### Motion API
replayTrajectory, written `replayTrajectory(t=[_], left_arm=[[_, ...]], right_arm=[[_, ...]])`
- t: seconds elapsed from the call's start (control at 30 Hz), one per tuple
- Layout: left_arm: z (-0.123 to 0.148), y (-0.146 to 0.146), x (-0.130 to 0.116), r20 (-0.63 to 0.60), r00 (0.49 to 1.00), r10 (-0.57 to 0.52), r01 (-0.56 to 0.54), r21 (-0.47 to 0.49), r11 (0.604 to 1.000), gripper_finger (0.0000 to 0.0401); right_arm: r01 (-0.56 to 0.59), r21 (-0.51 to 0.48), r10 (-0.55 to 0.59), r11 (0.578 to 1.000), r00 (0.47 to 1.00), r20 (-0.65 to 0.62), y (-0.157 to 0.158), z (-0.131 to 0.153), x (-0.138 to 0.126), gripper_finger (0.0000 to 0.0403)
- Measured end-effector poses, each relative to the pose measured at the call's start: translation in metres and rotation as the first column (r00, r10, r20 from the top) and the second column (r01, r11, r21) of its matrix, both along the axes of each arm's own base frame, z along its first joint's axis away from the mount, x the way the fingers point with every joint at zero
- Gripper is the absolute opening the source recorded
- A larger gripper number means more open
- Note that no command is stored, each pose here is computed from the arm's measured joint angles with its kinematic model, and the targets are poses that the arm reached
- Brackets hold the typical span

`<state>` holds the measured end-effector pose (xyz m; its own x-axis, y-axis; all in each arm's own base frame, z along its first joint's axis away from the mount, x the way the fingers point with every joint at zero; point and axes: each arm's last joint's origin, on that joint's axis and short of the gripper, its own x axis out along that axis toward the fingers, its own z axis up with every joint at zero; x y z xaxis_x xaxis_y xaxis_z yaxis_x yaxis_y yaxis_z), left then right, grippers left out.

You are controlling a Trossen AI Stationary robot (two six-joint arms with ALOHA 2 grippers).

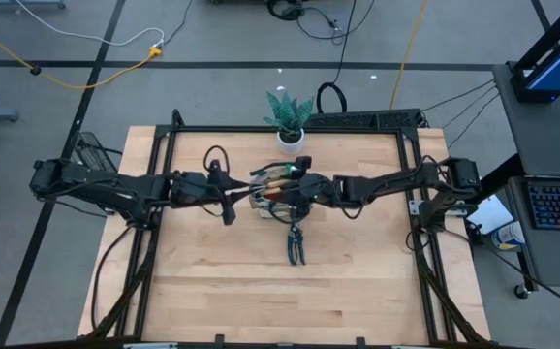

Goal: Pick & Place Garden tools in Gardening bag
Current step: Put the brown hand rake into the brown gardening bag

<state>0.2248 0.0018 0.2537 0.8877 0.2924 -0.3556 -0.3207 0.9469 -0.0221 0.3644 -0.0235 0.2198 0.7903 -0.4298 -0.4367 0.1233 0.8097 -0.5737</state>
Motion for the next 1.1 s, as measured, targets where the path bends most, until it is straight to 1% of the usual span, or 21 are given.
replayTrajectory(t=[0.13, 0.2, 0.3, 0.37, 0.43, 0.5, 0.67, 0.73, 0.8, 0.87, 1.1], left_arm=[[0.002, -0.001, 0.001, 0.025, 1.000, -0.016, 0.017, -0.021, 1.000, 0.0102], [0.002, -0.001, 0.001, 0.022, 0.999, -0.027, 0.028, -0.025, 0.999, 0.0102], [0.001, 0.000, 0.001, 0.021, 0.999, -0.028, 0.028, -0.027, 0.999, 0.0102], [0.001, 0.002, 0.001, 0.020, 1.000, -0.019, 0.020, -0.026, 0.999, 0.0102], [0.001, 0.005, 0.001, 0.018, 1.000, -0.009, 0.009, -0.027, 1.000, 0.0102], [0.000, 0.007, 0.000, 0.004, 1.000, 0.003, -0.003, -0.027, 1.000, 0.0102], [-0.015, 0.012, 0.009, -0.076, 0.997, 0.022, -0.024, -0.019, 1.000, 0.0102], [-0.020, 0.014, 0.016, -0.086, 0.996, 0.022, -0.022, -0.004, 1.000, 0.0102], [-0.030, 0.015, 0.019, -0.138, 0.990, 0.021, -0.021, 0.004, 1.000, 0.0102], [-0.036, 0.015, 0.024, -0.152, 0.988, 0.019, -0.018, 0.012, 1.000, 0.0102], [-0.050, 0.016, 0.031, -0.220, 0.975, 0.017, -0.011, 0.029, 1.000, 0.0102]], right_arm=[[0.012, 0.019, -0.012, 1.000, 1.000, 0.009, -0.003, 0.000, 0.000, 0.0143], [-0.017, 0.036, 0.016, 0.999, 1.000, 0.018, -0.004, 0.001, 0.001, 0.0149], [-0.108, 0.081, 0.103, 0.991, 0.993, 0.064, -0.005, 0.004, 0.003, 0.0154], [-0.183, 0.119, 0.174, 0.976, 0.981, 0.080, -0.007, 0.004, 0.004, 0.0155], [-0.224, 0.148, 0.212, 0.963, 0.973, 0.092, -0.008, 0.004, 0.004, 0.0154], [-0.212, 0.163, 0.197, 0.964, 0.975, 0.101, -0.011, 0.004, 0.004, 0.0151], [-0.202, 0.165, 0.188, 0.965, 0.977, 0.101, -0.014, 0.004, 0.003, 0.0145], [-0.205, 0.161, 0.191, 0.966, 0.977, 0.099, -0.014, 0.004, 0.003, 0.0144], [-0.205, 0.161, 0.191, 0.965, 0.977, 0.098, -0.014, 0.004, 0.003, 0.0144], [-0.208, 0.161, 0.194, 0.965, 0.976, 0.099, -0.013, 0.004, 0.004, 0.0144], [-0.213, 0.162, 0.199, 0.963, 0.975, 0.100, -0.011, 0.004, 0.004, 0.0142]])
